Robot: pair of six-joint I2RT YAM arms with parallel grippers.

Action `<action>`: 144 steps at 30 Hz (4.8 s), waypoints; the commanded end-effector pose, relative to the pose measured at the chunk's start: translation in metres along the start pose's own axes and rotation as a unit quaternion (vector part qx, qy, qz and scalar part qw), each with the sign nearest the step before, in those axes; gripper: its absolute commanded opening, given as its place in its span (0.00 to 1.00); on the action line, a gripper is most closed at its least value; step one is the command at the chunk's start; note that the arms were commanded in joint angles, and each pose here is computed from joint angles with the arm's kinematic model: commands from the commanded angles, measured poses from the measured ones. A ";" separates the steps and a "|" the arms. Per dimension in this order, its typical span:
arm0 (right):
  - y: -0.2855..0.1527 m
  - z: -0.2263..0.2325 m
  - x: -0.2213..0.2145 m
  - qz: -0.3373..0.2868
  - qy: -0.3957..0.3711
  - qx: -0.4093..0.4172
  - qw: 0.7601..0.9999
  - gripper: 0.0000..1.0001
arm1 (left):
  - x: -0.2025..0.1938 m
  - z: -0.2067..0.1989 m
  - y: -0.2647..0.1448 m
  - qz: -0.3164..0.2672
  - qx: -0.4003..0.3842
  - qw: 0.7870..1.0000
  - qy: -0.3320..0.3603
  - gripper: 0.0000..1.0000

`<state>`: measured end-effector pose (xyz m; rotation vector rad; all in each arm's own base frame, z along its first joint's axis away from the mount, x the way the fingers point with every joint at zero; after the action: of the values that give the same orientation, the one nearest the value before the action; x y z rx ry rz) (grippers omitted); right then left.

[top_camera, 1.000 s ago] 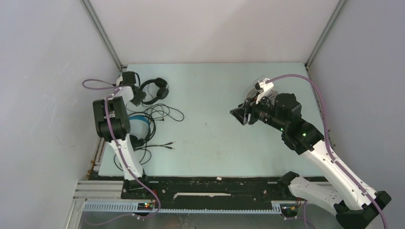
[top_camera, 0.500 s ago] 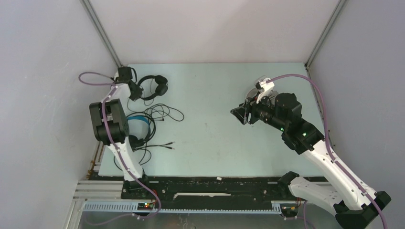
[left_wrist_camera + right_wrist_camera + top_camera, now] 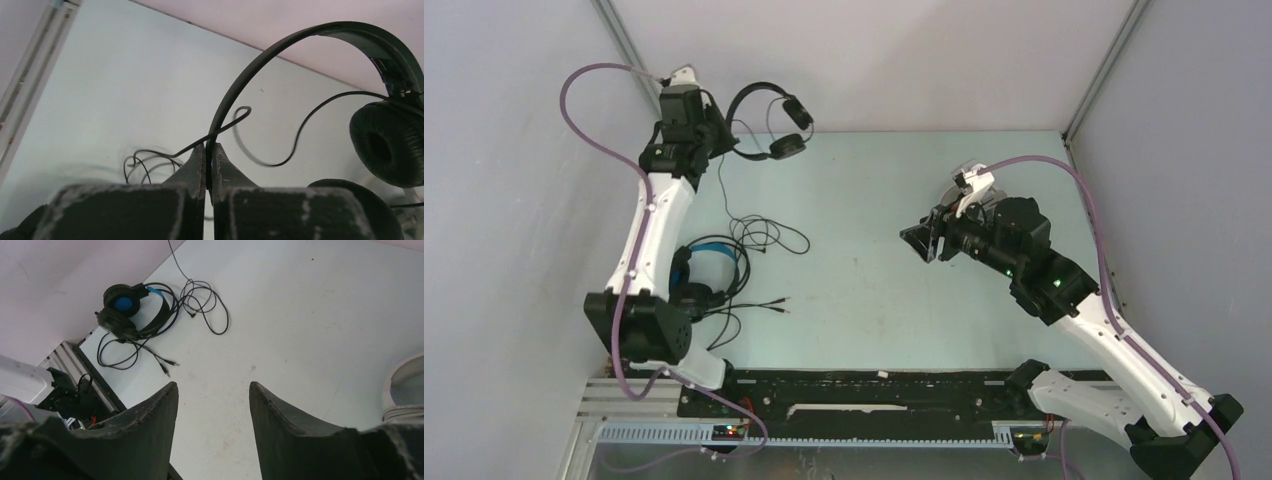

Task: Wrap the headphones
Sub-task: Pick up the headphones from the center of the board, then wrap the headphones cable around the headphones.

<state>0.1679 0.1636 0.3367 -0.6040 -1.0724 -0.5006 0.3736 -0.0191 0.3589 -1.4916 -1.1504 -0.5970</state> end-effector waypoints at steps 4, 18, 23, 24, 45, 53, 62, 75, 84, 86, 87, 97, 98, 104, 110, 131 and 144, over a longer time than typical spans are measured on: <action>-0.009 0.005 0.023 -0.077 -0.035 0.008 0.996 0.61 | -0.001 -0.044 -0.092 0.007 -0.140 0.988 0.065 0.00; -0.009 0.012 0.017 -0.230 -0.133 0.130 0.955 0.70 | -0.045 -0.070 -0.191 0.050 -0.433 0.900 0.007 0.00; 0.020 0.006 -0.005 -0.229 -0.183 0.181 0.939 0.70 | -0.049 -0.071 -0.212 0.065 -0.494 0.867 -0.019 0.00; 0.027 0.005 -0.007 -0.225 -0.191 0.193 0.936 0.70 | -0.049 -0.071 -0.216 0.064 -0.501 0.863 -0.020 0.00; -0.012 0.006 0.041 -0.273 -0.031 0.021 0.961 0.74 | -0.067 -0.061 -0.189 -0.031 -0.404 0.911 0.080 0.00; -0.019 0.023 0.064 -0.220 0.041 0.021 0.974 0.77 | -0.071 -0.055 -0.163 -0.090 -0.291 0.940 0.153 0.00; 0.039 0.029 0.073 -0.115 -0.029 -0.074 0.990 0.69 | -0.086 -0.062 -0.150 -0.052 -0.212 0.950 0.223 0.00; 0.104 0.024 0.043 -0.024 -0.065 -0.067 0.995 0.62 | -0.095 -0.069 -0.147 -0.040 -0.221 0.945 0.238 0.00; 0.140 0.016 0.031 0.003 -0.071 -0.084 0.994 0.38 | -0.100 -0.071 -0.150 -0.032 -0.246 0.940 0.234 0.00; 0.142 0.009 0.034 -0.007 -0.084 -0.101 0.991 0.19 | -0.100 -0.071 -0.152 -0.029 -0.249 0.941 0.226 0.01; 0.143 0.004 0.037 -0.013 -0.092 -0.112 0.989 0.09 | -0.100 -0.071 -0.154 -0.023 -0.252 0.942 0.221 0.08; 0.087 -0.051 0.104 -0.161 -0.132 -0.205 0.956 0.00 | -0.110 -0.069 -0.198 -0.008 -0.406 0.899 0.165 0.78; 0.081 -0.053 0.110 -0.180 -0.130 -0.214 0.951 0.00 | -0.108 -0.068 -0.202 -0.010 -0.413 0.897 0.161 0.79; 0.053 -0.050 0.126 -0.264 -0.174 -0.198 0.928 0.00 | -0.098 -0.072 -0.215 -0.013 -0.444 0.882 0.158 0.81; 0.046 -0.037 0.114 -0.336 -0.188 -0.129 0.914 0.00 | -0.085 -0.074 -0.224 -0.043 -0.455 0.876 0.155 0.84; 0.031 -0.019 0.108 -0.315 -0.107 -0.064 0.941 0.00 | -0.097 -0.094 -0.167 -0.059 -0.446 0.832 0.323 0.94; 0.025 -0.069 0.109 -0.325 -0.002 -0.191 0.926 0.00 | -0.134 -0.110 -0.211 -0.005 -0.579 0.766 0.277 0.00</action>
<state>0.2645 0.1400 0.3981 -0.6011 -1.2907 -1.1773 0.1859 -0.1780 0.3471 -1.9333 -0.2279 -1.6866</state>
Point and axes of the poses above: each gripper's point midway between its finger pads, its own y axis out along the fingers, its own z axis along the line the jaws close on, x = y × z, the point moved 10 cm from there along -y, back along the fingers, and after that the axes turned 2 degrees about y, right-handed, at the moved point
